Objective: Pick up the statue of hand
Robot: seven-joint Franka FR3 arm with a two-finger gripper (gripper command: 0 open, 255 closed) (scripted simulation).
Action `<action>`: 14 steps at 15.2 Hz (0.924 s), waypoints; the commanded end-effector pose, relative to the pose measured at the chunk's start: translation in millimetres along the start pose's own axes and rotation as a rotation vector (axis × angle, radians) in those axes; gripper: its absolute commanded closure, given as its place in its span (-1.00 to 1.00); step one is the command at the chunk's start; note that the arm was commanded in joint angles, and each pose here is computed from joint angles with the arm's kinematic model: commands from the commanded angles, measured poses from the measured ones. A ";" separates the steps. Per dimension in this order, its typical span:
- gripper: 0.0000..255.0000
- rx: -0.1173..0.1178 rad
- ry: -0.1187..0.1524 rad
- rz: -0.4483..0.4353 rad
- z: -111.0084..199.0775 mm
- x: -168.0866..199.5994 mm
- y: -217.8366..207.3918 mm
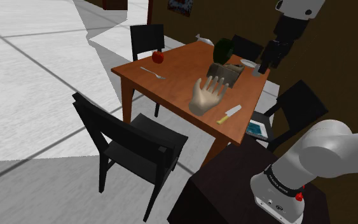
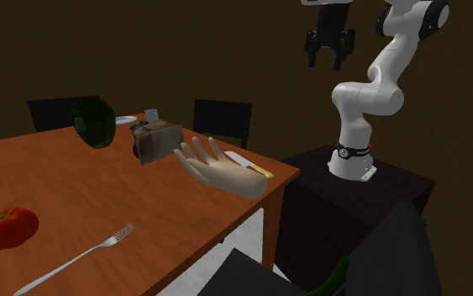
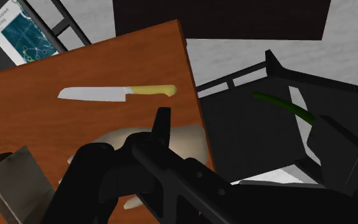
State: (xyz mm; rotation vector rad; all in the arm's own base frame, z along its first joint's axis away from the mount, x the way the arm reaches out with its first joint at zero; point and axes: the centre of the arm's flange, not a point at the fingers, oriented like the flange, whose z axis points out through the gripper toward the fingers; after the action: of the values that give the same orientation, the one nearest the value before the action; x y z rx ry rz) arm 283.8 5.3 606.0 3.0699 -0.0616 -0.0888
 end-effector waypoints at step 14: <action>-1.00 0.039 0.104 0.133 110.6 113.0 30.4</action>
State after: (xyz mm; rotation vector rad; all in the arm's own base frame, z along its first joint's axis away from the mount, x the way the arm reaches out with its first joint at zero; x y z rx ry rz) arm 382.1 -35.2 501.7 3.0920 -0.2475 0.0621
